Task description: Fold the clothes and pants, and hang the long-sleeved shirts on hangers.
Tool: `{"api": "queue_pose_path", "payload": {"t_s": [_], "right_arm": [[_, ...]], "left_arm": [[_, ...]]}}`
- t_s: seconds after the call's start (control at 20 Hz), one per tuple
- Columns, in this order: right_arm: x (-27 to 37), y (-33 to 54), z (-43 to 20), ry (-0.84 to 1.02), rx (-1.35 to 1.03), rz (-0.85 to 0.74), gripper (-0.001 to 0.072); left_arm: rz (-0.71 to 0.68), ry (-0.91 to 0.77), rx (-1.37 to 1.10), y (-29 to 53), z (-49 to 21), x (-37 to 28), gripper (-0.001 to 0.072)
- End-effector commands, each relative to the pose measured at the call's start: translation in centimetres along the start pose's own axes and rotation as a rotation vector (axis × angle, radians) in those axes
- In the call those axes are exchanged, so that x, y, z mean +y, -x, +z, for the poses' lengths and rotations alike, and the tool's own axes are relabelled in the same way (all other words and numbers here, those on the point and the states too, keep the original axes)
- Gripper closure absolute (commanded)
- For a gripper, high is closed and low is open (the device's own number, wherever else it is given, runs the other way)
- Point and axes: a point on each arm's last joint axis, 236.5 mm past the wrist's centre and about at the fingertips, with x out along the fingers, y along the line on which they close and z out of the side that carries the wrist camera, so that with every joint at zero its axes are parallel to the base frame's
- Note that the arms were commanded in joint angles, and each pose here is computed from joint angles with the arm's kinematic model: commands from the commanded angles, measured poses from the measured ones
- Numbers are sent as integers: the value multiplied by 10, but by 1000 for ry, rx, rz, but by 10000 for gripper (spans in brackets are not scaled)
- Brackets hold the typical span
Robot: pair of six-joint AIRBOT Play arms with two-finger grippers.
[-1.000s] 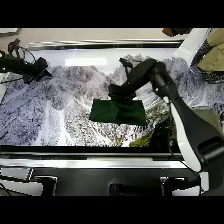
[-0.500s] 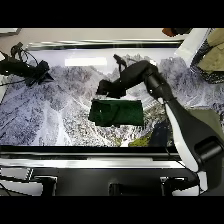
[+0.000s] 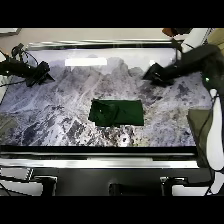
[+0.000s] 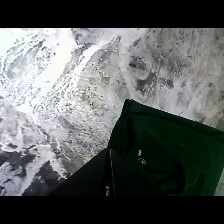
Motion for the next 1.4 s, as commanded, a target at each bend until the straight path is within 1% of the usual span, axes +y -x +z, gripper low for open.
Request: {"api": "queue_pose_path", "payload": {"t_s": [0.0, 0.1, 0.15, 0.3, 0.35, 0.4, 0.65, 0.8, 0.9, 0.95, 1.0, 1.05, 1.15, 1.35], "right_arm": [[-71, -13, -31, -101, 92, -1, 128], [-93, -47, -60, -154, 162, 16, 128], [-98, -63, -71, -186, 185, 51, 128], [-114, -98, -92, -267, 213, 95, 135], [-120, -105, -96, -278, 221, 95, 160], [-122, -110, -98, -285, 228, 101, 174], [-121, -136, -103, -276, 247, 98, 177], [-109, -155, -108, -242, 256, 84, 209], [-101, -164, -109, -216, 250, 76, 300], [-97, -167, -109, -207, 250, 74, 372], [-93, -168, -108, -205, 247, 81, 545], [-86, -165, -104, -202, 239, 98, 682], [-73, -149, -80, -169, 186, 111, 681], [-56, -79, 7, -217, -25, 106, 682]], "left_arm": [[-1, -1, -2, 0, 0, 0, 691], [-2, -18, -5, 0, 1, -1, 691], [-2, -24, -5, 0, 1, -1, 691], [-3, -24, -11, 0, 3, -1, 691], [-6, -23, -19, 0, 4, -2, 691], [-8, -24, -28, 0, 6, -2, 691], [-10, -18, -38, -5, 11, -1, 691], [-6, -14, -28, -10, 11, 2, 691], [-6, -14, -23, -12, 10, 2, 691], [-6, -14, -22, -13, 10, 2, 691], [-6, -14, -22, -13, 10, 1, 691], [-6, -14, -21, -13, 10, 1, 691], [-6, -14, -21, -13, 10, 2, 691], [-5, -15, -20, -13, 9, 2, 691]]}}
